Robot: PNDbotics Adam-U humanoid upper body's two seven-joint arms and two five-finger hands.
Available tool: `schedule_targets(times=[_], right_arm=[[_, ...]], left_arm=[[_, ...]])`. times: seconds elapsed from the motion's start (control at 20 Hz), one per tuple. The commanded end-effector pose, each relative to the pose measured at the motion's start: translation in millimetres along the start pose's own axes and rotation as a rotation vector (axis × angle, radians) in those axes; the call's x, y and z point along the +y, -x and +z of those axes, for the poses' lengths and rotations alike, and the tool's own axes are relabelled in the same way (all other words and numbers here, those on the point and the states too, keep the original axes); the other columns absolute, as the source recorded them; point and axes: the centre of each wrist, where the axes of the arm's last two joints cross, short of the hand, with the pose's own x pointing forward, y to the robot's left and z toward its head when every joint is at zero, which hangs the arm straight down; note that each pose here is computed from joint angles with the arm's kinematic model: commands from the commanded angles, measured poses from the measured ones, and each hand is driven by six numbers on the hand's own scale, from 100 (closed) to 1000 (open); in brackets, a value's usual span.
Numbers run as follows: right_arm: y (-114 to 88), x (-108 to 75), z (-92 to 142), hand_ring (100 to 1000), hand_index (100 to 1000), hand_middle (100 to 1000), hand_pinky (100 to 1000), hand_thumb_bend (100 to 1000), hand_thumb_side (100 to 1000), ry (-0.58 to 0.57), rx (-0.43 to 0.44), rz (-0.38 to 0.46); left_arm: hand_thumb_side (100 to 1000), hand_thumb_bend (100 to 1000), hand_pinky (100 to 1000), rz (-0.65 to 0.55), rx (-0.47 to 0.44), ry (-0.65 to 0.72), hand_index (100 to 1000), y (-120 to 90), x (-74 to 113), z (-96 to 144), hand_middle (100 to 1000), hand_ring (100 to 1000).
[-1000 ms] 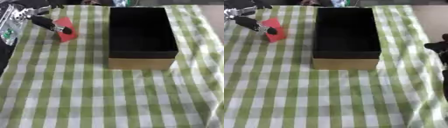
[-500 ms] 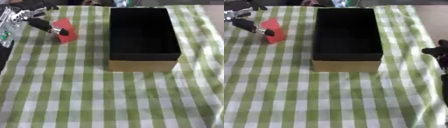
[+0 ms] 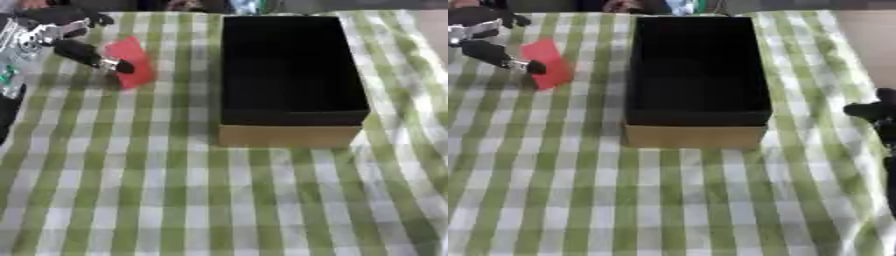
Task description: Pick up objects on the table and place them in the box.
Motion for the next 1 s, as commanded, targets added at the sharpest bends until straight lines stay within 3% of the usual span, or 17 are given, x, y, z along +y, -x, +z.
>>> schedule_targets(times=[0.05, 0.3, 0.4, 0.65, 1.0], right_arm=[[-5.0, -0.2, -5.0, 713, 806, 598, 842, 100, 894, -0.013, -0.024, 0.014], [-4.7, 1.2, -4.8, 714, 806, 597, 844, 100, 894, -0.011, -0.017, 0.017], [-4.5, 1.6, -4.4, 714, 807, 597, 844, 100, 895, -0.011, -0.013, 0.02], [-4.3, 2.8, -4.7, 715, 808, 596, 845, 100, 897, -0.009, -0.006, 0.02], [-4.1, 3.1, -4.1, 716, 808, 596, 847, 100, 897, -0.009, -0.001, 0.02]], left_arm=[[884, 1000, 803, 0.004, 0.003, -0.02, 977, 8.7, 18.5, 8.5, 883, 912], [858, 1000, 793, 0.023, -0.023, 0.001, 961, 5.7, 16.8, 6.4, 861, 896], [830, 947, 784, 0.027, -0.032, 0.0, 937, 3.8, 17.2, 5.9, 827, 875], [739, 755, 736, 0.019, -0.035, -0.012, 832, -0.5, 17.8, 5.1, 679, 784], [731, 495, 679, 0.005, 0.023, -0.077, 746, -2.4, 16.0, 3.9, 552, 688]])
